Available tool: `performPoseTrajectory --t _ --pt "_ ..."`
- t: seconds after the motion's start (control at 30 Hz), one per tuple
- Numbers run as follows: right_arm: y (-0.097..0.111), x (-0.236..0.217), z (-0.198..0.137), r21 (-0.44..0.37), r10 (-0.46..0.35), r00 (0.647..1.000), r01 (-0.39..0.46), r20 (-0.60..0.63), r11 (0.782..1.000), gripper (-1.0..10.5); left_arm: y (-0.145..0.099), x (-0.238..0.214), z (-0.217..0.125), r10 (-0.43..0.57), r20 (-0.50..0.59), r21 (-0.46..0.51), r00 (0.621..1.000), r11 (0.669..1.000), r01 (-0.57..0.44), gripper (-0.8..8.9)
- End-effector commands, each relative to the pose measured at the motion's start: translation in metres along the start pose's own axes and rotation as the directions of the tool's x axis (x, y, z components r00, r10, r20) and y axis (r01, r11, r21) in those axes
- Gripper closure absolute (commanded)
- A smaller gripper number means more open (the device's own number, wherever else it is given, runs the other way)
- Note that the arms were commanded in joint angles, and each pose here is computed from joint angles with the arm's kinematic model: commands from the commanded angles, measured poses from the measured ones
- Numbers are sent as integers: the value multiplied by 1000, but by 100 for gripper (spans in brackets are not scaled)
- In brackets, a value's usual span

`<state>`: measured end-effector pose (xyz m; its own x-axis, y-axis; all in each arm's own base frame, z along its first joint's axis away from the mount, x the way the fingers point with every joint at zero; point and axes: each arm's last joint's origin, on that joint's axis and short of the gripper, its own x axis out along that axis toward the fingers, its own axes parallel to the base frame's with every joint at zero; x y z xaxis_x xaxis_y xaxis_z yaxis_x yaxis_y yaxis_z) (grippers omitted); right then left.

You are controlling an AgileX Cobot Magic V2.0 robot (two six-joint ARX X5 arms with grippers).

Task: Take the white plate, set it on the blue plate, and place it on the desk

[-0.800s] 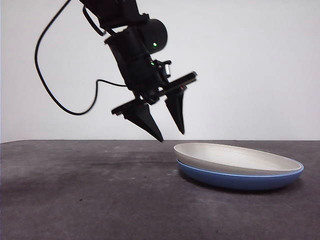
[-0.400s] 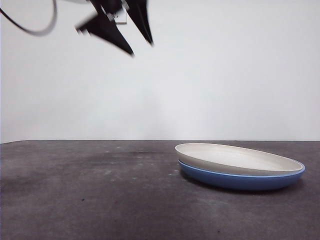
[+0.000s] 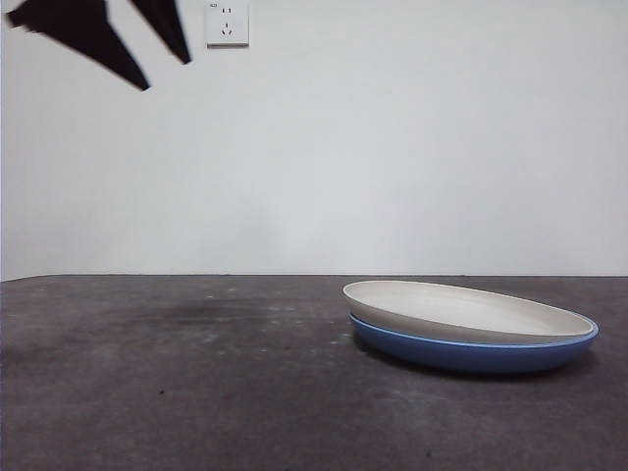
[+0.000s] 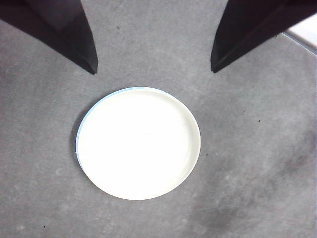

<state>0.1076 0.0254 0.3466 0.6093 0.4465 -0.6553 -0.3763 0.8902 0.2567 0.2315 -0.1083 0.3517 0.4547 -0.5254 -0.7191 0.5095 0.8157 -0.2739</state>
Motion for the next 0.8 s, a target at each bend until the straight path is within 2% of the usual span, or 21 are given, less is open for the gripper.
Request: performPoseTrajectory --t 0.03,0.07,0.13,0.17,0.3,0.57,0.7,0.8 --pt "1 -1 5 3 3 1000 -3 10 1000 580 -8 -13 -18 -118 19 54 993 992 117 555" --pt "1 0 5 11 3 1000 -3 5 1000 580 -11 -18 -27 -182 15 64 983 982 180 556" --pt "0 2 6 19 5 1000 -5 -8 1000 580 -18 -30 -44 -333 1 97 943 938 331 556" --pt "0 2 6 22 5 1000 -5 -14 1000 580 -21 -35 -50 -375 -8 112 927 921 374 557" --pt "0 3 4 40 5 1000 -4 -31 999 580 -27 -53 -60 -384 7 160 923 912 378 557" --pt "-2 6 3 89 -1 999 5 -47 996 581 -27 -56 -60 -385 18 169 923 911 377 561" --pt "-11 24 4 115 -59 993 70 -98 991 581 -27 -56 -60 -386 22 172 922 910 377 561" --pt "-20 50 4 148 -54 990 73 -128 986 582 -28 -56 -60 -386 21 172 922 910 377 561"
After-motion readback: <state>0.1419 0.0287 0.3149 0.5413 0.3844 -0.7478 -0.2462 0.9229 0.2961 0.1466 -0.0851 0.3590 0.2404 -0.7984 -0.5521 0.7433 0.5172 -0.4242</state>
